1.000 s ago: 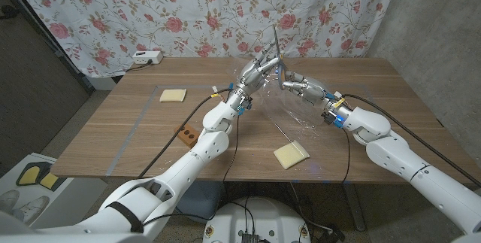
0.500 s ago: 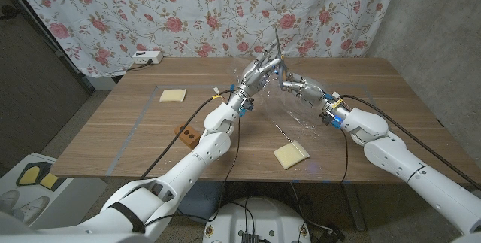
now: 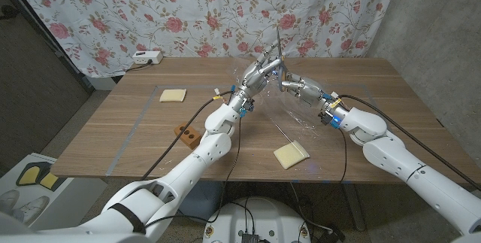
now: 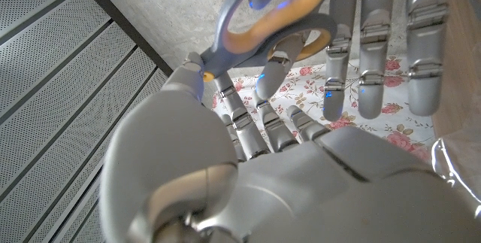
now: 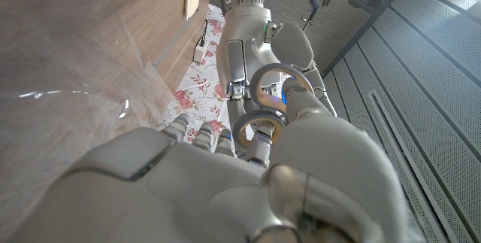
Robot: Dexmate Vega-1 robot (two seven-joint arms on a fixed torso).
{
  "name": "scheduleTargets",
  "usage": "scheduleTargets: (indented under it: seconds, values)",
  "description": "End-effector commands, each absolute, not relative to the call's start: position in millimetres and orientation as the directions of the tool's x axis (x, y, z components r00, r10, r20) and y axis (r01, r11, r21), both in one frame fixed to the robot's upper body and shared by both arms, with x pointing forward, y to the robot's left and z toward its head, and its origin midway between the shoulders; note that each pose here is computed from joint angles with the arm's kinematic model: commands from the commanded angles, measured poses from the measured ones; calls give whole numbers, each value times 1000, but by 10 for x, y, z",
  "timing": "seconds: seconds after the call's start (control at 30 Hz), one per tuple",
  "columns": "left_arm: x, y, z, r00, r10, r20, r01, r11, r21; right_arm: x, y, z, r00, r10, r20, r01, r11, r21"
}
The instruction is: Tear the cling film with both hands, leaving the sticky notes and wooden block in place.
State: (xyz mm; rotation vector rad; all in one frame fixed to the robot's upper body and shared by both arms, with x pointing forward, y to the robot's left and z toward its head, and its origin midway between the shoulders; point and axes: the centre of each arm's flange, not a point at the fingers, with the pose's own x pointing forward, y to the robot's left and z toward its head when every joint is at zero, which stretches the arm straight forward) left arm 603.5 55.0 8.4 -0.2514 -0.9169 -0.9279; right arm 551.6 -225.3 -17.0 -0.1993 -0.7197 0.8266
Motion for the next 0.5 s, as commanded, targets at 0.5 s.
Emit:
scheduleTargets:
  seconds: [0.5]
  values:
    - [6028, 456, 34, 266, -566, 780, 788, 594, 162, 5475, -2218, -168, 486, 705, 516, -574, 703, -420]
